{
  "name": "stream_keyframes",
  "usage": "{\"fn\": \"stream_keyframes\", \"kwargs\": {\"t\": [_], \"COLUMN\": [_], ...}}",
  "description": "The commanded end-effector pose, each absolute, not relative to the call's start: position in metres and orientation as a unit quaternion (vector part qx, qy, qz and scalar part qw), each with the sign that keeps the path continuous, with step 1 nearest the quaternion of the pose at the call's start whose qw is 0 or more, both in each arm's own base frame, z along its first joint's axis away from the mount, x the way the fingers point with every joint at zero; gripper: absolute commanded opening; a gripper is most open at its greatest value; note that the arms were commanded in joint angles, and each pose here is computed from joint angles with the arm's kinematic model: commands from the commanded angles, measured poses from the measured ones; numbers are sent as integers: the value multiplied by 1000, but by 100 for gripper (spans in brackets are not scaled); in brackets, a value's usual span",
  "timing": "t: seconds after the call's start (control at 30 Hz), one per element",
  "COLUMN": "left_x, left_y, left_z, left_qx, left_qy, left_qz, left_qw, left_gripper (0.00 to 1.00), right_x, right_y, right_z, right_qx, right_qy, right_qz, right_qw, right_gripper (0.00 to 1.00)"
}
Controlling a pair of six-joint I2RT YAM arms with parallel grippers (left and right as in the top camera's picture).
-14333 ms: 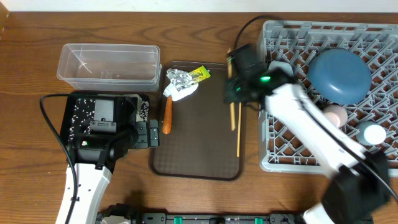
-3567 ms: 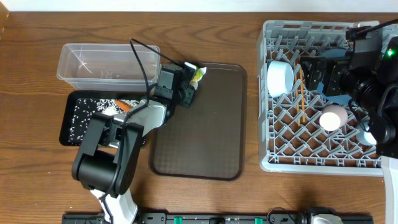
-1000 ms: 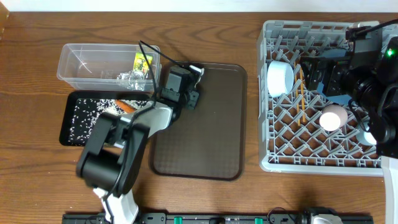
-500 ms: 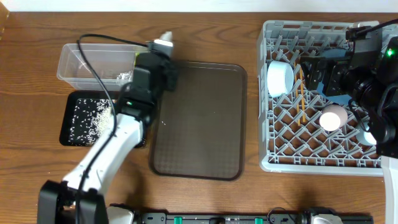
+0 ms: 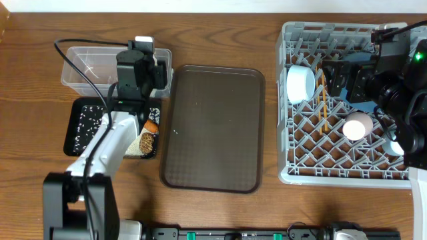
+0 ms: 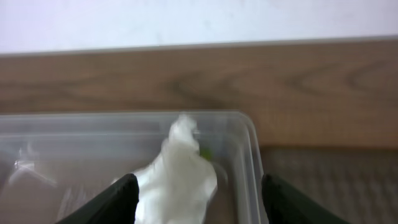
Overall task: Sort waste into correct bins and load items into the dishwasher rack
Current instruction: 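Drop the white tissue into the clear plastic bin with the left gripper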
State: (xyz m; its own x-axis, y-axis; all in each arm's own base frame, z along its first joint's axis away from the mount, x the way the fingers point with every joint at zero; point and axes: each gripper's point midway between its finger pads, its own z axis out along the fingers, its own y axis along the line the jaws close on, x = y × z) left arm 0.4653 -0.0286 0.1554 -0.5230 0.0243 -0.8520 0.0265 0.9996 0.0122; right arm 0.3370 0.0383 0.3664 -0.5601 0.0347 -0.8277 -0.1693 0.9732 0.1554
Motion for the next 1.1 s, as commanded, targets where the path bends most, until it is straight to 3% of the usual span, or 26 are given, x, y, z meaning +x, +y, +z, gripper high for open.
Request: {"fn": "stream_keyframes", "kwargs": {"t": [0.0,0.13,0.2,0.4,0.63,1.07], "left_x": [449,406,387,340,321,298], "left_y": [-38,-62,-70,-87,-54,-34], "left_z": [189,210,225,275,317,311], "left_qx": [15,51,61,78,83,64], "left_qy": [865,875,873,847,811,808], "left_qz": [-20,-66,-78,-106,1,31], "left_qw": [501,476,477,515,579,585], "left_gripper": [70,76,98,98,98,98], "right_x": [336,336,336,336,336,336], "right_y": [40,40,40,40,40,40], "right_z": [368,368,368,368,368,368], "right_qx": [-38,-38,-38,-38,-38,-38], "right_qy": [876,876,876,876,876,876], "right_qz": [113,113,113,113,113,113], "right_qw": [468,468,468,468,468,468], "right_gripper": [99,99,99,99,99,99]}}
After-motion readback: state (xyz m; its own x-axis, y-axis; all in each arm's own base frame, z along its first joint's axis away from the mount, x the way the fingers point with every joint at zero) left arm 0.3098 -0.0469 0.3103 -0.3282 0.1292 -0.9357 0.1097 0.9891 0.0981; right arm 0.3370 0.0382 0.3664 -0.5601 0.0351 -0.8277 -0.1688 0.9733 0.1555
